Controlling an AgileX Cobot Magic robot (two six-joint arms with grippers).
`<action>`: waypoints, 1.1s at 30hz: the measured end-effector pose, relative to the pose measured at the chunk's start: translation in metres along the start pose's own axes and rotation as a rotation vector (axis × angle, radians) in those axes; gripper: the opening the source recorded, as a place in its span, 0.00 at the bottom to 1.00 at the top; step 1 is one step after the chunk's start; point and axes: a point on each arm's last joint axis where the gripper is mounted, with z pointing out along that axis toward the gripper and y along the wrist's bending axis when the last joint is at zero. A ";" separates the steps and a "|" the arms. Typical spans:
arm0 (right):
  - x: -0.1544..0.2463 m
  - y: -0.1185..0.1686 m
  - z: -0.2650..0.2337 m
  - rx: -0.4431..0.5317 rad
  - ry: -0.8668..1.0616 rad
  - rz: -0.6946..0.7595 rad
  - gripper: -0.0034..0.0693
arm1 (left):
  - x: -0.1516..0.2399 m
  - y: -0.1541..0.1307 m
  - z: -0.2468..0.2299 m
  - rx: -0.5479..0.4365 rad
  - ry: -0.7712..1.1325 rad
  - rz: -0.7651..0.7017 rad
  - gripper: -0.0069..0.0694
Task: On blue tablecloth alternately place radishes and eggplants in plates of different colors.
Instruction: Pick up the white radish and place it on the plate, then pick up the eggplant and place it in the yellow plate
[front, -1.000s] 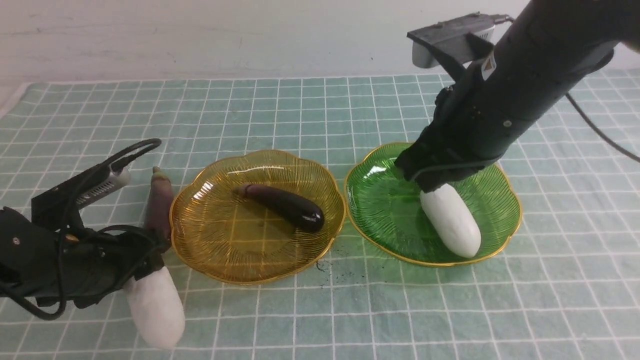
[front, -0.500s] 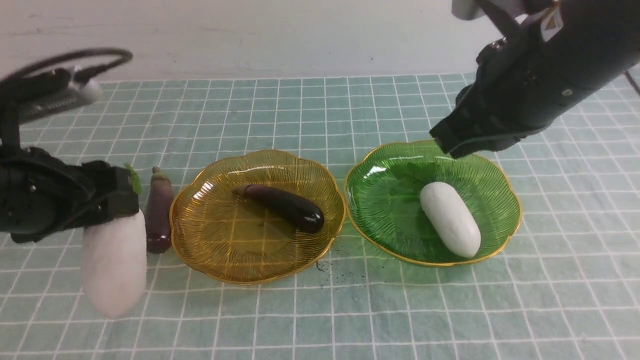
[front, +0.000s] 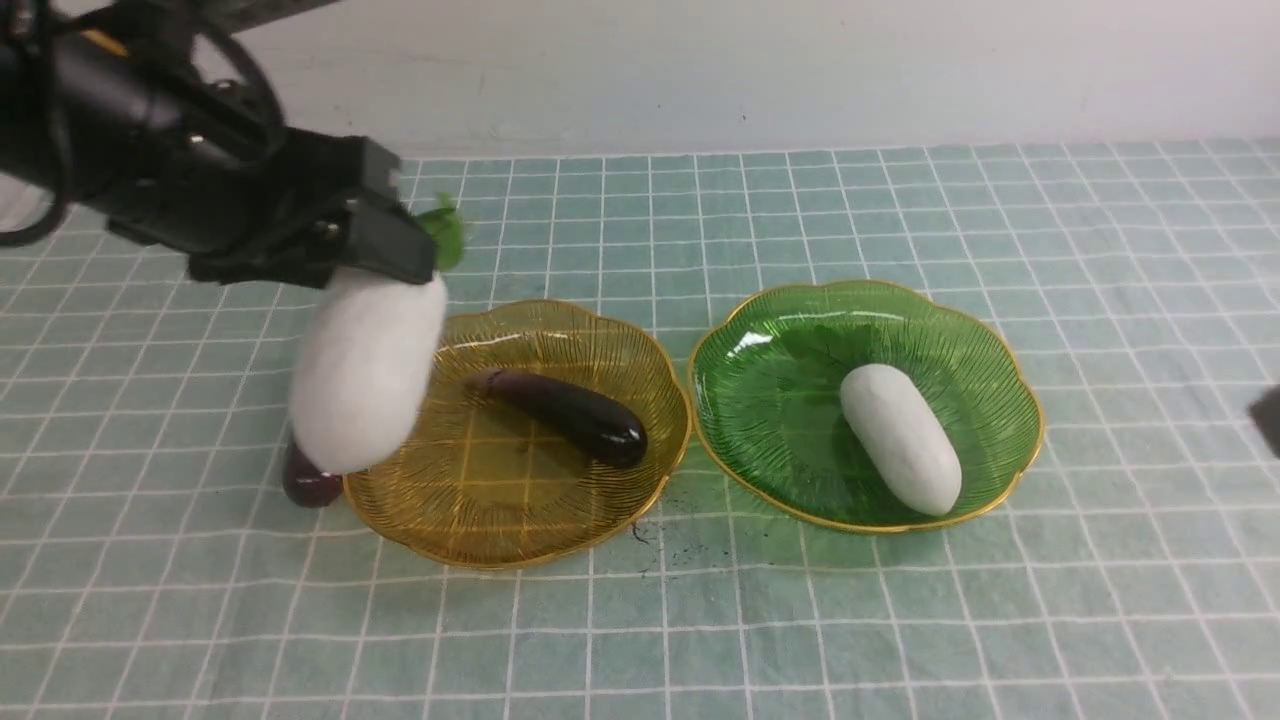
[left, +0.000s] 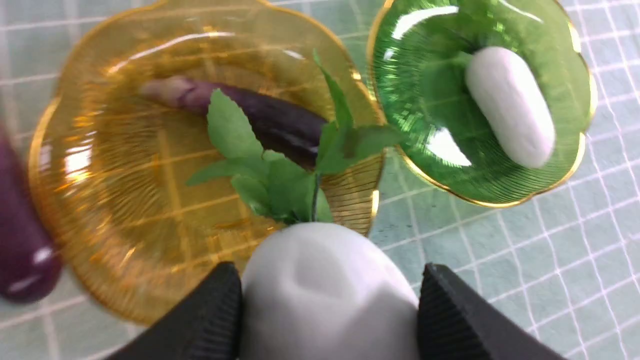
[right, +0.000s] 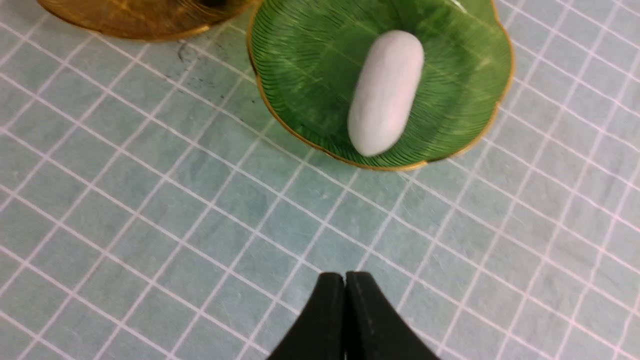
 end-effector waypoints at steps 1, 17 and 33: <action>0.011 0.000 -0.005 0.010 -0.012 0.018 0.03 | -0.007 -0.006 0.011 0.018 0.017 0.023 0.62; 0.087 0.004 -0.030 0.022 -0.142 0.152 0.03 | -0.064 -0.107 0.193 0.189 0.115 0.208 0.62; 0.098 0.007 -0.011 0.022 -0.070 0.154 0.03 | -0.068 -0.106 0.233 0.184 0.050 0.068 0.84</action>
